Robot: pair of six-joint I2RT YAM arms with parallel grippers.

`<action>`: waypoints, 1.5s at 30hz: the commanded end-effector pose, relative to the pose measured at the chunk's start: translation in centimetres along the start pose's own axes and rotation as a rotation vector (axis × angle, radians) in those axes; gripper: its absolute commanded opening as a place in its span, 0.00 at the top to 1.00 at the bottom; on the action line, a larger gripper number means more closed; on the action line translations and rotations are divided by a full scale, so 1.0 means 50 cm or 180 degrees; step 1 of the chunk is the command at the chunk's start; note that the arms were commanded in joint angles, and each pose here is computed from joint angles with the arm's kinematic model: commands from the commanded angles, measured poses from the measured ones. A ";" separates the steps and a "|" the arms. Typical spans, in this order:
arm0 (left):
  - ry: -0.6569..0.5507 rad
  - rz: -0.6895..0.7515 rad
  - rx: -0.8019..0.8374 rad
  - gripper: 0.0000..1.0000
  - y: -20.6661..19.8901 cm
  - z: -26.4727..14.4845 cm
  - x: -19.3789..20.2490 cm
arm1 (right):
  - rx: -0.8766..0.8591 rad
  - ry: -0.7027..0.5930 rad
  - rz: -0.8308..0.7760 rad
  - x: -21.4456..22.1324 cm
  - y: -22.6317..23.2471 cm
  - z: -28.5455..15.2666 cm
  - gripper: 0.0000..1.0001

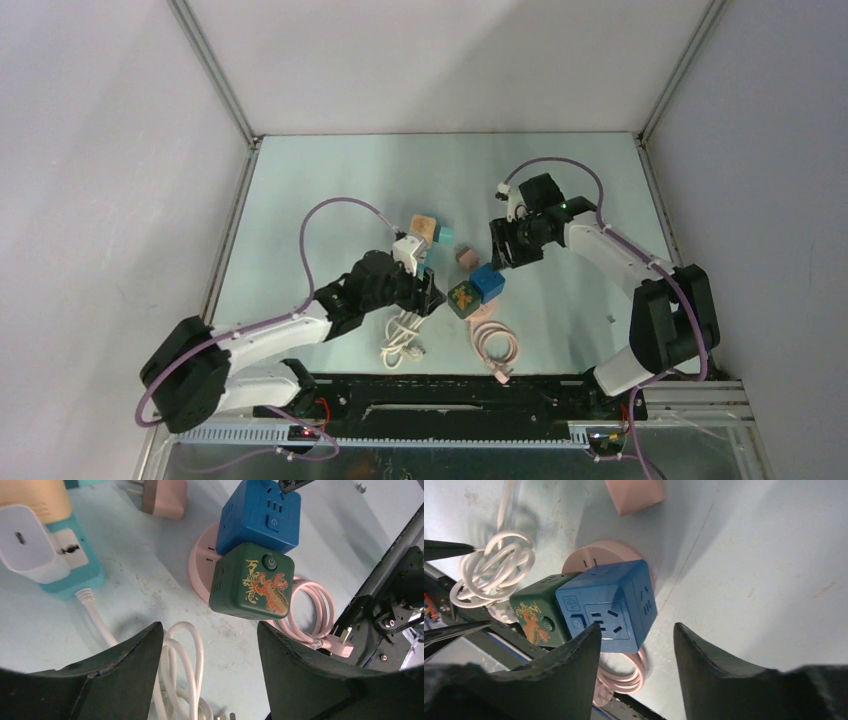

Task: Insert the plug
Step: Move the socket to the center of the board.

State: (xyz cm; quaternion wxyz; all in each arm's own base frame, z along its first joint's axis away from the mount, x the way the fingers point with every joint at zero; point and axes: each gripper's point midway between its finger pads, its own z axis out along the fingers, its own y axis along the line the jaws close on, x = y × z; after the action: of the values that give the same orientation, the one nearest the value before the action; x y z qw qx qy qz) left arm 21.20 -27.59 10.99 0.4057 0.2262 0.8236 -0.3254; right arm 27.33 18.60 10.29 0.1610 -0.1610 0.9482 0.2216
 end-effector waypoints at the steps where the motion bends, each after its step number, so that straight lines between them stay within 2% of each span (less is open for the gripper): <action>1: -0.0127 -0.0063 0.0224 0.29 -0.042 0.032 -0.036 | -0.0313 -0.0025 0.0021 -0.004 0.026 0.026 0.48; 7: 0.0042 -0.0133 0.0180 0.34 -0.042 0.076 -0.012 | -0.0370 0.0095 0.0082 0.019 0.023 0.050 0.67; 10: 0.0007 -0.0164 0.0198 0.34 -0.045 0.082 -0.012 | -0.0371 0.0137 0.0092 0.032 0.021 0.056 0.77; 17: 0.0040 -0.0141 0.0114 0.33 -0.036 0.086 -0.008 | -0.0289 0.0222 0.0093 0.047 0.013 0.065 0.79; 20: 0.0014 -0.0064 -0.0026 0.28 -0.020 0.072 -0.012 | -0.0299 0.0115 0.0095 0.032 0.013 0.052 0.73; 25: -0.0208 0.0070 -0.0346 0.19 0.014 0.020 -0.041 | -0.0322 -0.0253 0.0039 -0.007 0.021 -0.002 0.42; 29: -0.0531 0.0090 -0.0523 0.14 0.035 -0.037 -0.086 | -0.0310 -0.0584 -0.0018 -0.036 0.025 -0.057 0.25; 33: -0.0848 0.0038 -0.0657 0.10 0.055 -0.088 -0.131 | -0.0195 -0.0858 -0.0088 -0.051 0.022 -0.108 0.16; 37: -0.1091 -0.0055 -0.0822 0.07 0.084 -0.126 -0.171 | 0.0029 -0.1173 -0.0091 -0.061 0.010 -0.155 0.13; 41: -0.1134 -0.0080 -0.0988 0.07 0.107 -0.145 -0.186 | 0.0165 -0.1554 -0.0066 -0.065 -0.003 -0.202 0.08; 45: -0.1023 -0.0067 -0.1135 0.06 0.128 -0.151 -0.177 | 0.0250 -0.1882 -0.0007 -0.056 -0.018 -0.240 0.01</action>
State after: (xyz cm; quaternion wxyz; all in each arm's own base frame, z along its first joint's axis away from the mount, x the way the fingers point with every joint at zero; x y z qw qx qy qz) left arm 25.93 -20.16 19.51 0.5597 0.0896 0.7862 -0.2463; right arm 26.80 14.53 19.33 0.3744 -0.1145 0.8888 0.2383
